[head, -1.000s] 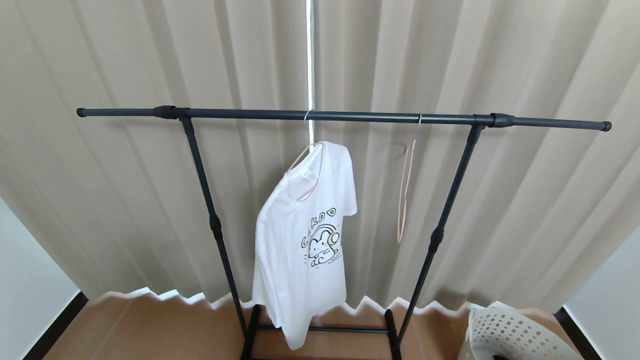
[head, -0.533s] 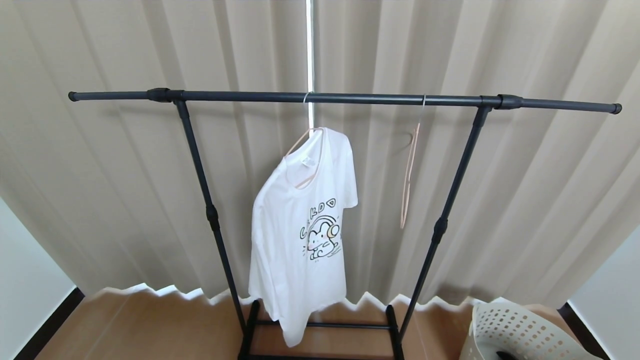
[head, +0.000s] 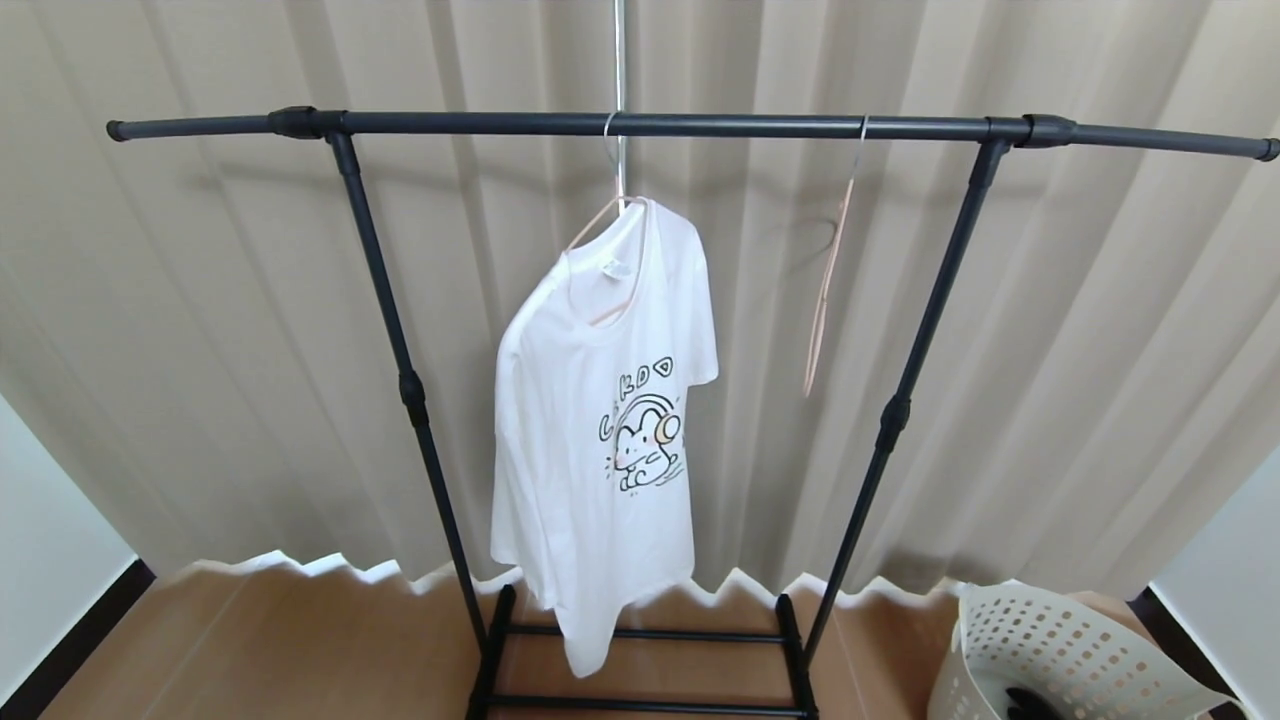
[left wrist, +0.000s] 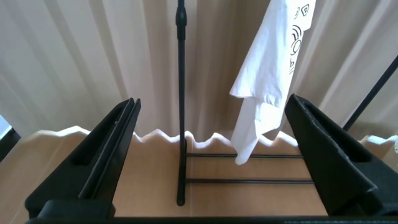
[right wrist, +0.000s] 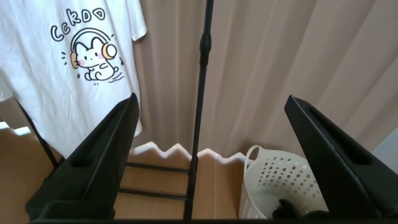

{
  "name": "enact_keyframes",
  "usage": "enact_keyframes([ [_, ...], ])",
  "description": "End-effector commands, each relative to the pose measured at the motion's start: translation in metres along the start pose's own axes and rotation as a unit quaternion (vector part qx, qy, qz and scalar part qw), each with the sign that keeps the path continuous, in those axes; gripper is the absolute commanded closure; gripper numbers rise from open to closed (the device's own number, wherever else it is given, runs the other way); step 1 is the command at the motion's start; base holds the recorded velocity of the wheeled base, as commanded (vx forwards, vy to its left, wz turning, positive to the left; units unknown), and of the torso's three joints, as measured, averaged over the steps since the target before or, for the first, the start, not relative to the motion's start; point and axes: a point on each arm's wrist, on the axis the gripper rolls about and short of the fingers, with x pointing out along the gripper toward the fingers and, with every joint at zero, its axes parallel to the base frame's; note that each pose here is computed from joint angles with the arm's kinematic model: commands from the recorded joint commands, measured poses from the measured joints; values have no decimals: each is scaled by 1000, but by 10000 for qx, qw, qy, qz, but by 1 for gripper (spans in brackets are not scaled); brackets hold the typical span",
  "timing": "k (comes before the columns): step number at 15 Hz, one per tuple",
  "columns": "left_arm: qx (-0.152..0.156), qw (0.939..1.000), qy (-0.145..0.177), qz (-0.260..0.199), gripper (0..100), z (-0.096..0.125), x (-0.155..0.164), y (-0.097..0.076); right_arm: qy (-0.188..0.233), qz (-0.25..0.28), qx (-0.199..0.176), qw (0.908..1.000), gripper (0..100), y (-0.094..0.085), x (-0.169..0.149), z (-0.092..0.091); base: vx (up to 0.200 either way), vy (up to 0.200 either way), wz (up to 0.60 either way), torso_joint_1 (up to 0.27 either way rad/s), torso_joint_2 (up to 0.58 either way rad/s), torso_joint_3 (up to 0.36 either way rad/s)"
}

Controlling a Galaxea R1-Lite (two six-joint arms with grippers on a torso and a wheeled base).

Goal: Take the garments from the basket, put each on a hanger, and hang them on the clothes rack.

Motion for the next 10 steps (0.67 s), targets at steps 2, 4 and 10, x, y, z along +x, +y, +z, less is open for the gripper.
enact_keyframes([
  [2,3,10000,6,0,0,0,0,0,5,5,-4,10000,0,0,0,0,0,0,0,-193,532,334],
  [4,3,10000,6,0,0,0,0,0,5,-3,-4,10000,0,0,0,0,0,0,0,-183,532,332],
  [10,-4,10000,6,0,0,0,0,0,5,5,-4,10000,0,0,0,0,0,0,0,-159,501,340],
])
